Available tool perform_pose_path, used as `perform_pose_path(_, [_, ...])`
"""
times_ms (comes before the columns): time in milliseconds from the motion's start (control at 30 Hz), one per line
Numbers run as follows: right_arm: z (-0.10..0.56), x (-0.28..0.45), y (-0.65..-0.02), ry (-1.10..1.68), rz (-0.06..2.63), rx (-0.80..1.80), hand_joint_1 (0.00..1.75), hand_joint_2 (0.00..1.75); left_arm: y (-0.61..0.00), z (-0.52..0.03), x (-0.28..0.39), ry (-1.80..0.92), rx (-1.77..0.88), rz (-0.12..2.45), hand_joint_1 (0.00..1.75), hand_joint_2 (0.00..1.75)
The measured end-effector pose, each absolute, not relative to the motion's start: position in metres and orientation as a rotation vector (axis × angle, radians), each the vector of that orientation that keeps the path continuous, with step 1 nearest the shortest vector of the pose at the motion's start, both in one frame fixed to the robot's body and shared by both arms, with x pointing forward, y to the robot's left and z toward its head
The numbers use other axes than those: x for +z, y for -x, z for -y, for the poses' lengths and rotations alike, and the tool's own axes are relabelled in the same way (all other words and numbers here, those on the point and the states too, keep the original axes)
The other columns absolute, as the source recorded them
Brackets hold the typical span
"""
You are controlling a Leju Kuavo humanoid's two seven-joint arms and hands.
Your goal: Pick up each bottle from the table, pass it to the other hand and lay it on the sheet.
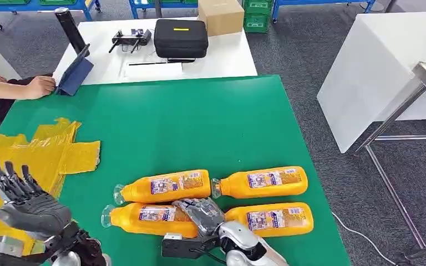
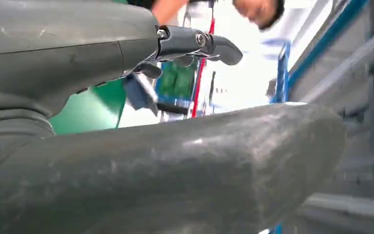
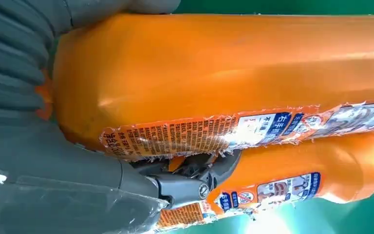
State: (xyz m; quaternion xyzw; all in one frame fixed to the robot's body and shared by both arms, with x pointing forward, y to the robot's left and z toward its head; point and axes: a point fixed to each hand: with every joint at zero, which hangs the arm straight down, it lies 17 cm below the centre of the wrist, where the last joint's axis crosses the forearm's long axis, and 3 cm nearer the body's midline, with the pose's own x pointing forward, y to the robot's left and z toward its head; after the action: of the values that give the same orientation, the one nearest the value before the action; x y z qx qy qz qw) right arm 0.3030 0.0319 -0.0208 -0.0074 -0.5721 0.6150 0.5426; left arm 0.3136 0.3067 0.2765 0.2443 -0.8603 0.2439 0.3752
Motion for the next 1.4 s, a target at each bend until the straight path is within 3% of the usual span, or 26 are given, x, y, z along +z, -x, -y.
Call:
perform_pose_path(267, [-0.039,-0.01,-0.302,0.008,1.448,1.355,1.75,1.75,-0.272,-0.362,0.301,-0.879,0.736,2.205,0.0,0.0])
perform_pose_path(567, [-0.033,0.068,-0.293,-0.09,1.685,0.887,1.75,1.75,-0.261,-0.387,0.268,-0.859,0.82,2.096,0.0,0.0])
perform_pose_path(600, [-0.031,0.073,-0.294,-0.09,1.694,0.867,1.75,1.75,-0.261,-0.387,0.266,-0.858,0.819,2.092,0.0,1.75])
perform_pose_path(767, [-0.015,0.108,-0.297,-0.123,1.787,0.688,1.75,1.75,-0.27,-0.385,0.242,-0.719,0.866,2.048,0.0,1.75])
perform_pose_path(967, [0.016,0.152,-0.309,-0.144,1.89,0.444,1.75,1.75,-0.308,-0.346,0.205,-0.162,0.86,1.989,0.0,1.75])
perform_pose_path(1333, [0.03,0.163,-0.313,-0.13,1.908,0.381,1.75,1.75,-0.312,-0.341,0.185,-0.124,0.854,1.939,0.0,1.75])
perform_pose_path(1400, [0.032,0.166,-0.313,-0.142,1.918,0.36,1.75,1.75,-0.318,-0.33,0.182,0.0,0.842,1.921,0.0,1.75])
